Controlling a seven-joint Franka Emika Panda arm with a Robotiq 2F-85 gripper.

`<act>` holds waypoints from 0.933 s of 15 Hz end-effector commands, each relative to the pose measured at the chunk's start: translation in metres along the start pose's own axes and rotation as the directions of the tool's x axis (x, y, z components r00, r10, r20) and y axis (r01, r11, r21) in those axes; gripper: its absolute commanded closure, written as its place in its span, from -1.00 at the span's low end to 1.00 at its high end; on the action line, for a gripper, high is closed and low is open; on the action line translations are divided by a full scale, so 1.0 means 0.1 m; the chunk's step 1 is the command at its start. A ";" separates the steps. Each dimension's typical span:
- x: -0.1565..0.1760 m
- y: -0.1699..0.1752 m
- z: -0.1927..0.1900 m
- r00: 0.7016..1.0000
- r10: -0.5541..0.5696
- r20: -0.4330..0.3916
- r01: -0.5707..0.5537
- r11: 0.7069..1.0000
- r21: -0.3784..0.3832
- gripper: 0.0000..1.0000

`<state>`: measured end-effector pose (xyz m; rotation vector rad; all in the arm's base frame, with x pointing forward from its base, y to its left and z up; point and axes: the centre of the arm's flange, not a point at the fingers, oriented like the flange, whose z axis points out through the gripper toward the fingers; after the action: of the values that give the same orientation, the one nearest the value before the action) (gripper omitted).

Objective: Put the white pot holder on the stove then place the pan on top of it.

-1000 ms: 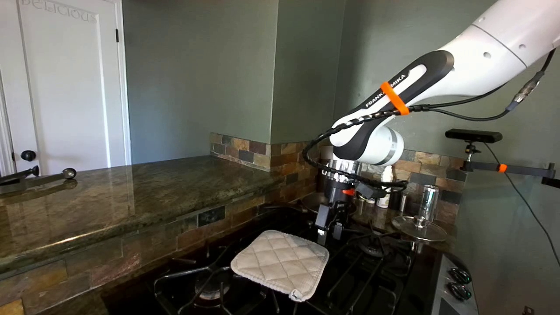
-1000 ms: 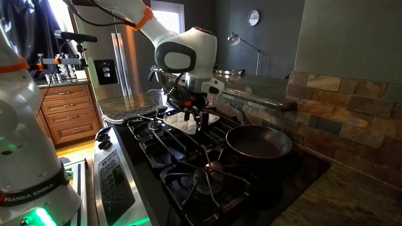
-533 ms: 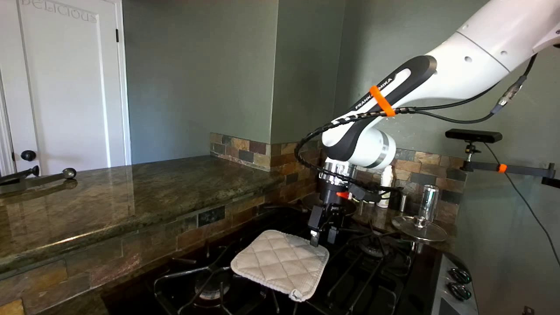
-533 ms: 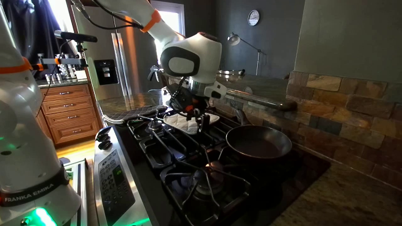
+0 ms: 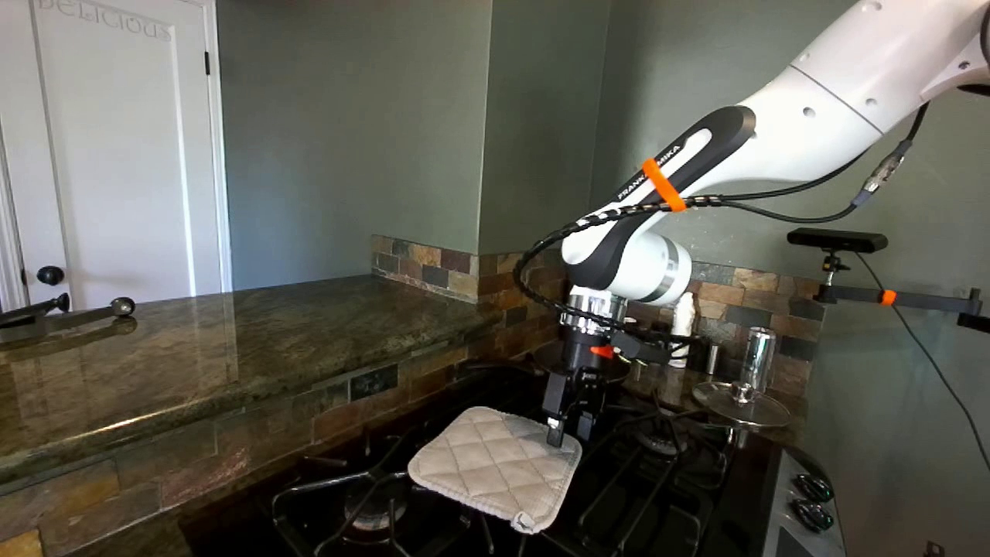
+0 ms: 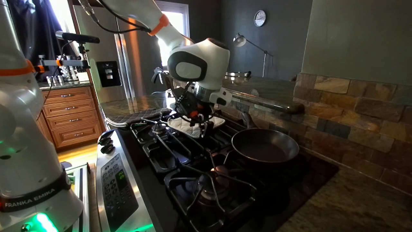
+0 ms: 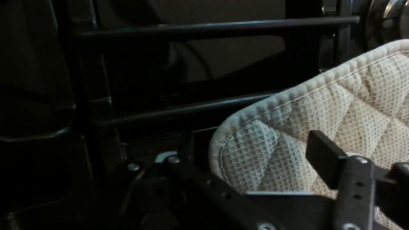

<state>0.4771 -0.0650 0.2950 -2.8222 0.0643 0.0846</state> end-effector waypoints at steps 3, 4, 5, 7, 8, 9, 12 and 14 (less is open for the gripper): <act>0.07 0.02 0.07 1.000 0.011 0.017 -0.011 1.000 0.028 0.17; 0.08 0.02 0.08 1.000 0.012 0.018 -0.013 1.000 0.029 0.30; 0.08 0.02 0.07 1.000 0.012 0.014 -0.013 0.999 0.029 0.48; 0.08 0.03 0.04 1.000 0.015 0.010 -0.016 0.999 0.029 0.79; 0.07 0.03 0.01 1.000 0.018 0.003 -0.018 1.000 0.023 0.92; 0.06 0.04 -0.03 1.000 0.024 0.002 -0.024 1.000 0.011 0.99; 0.04 0.09 -0.14 0.999 0.040 -0.027 -0.040 0.999 -0.001 0.96; 0.05 0.17 -0.19 0.997 0.073 -0.034 -0.074 0.997 -0.007 0.96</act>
<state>0.4838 -0.0781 0.3011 -2.8243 0.1085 0.0573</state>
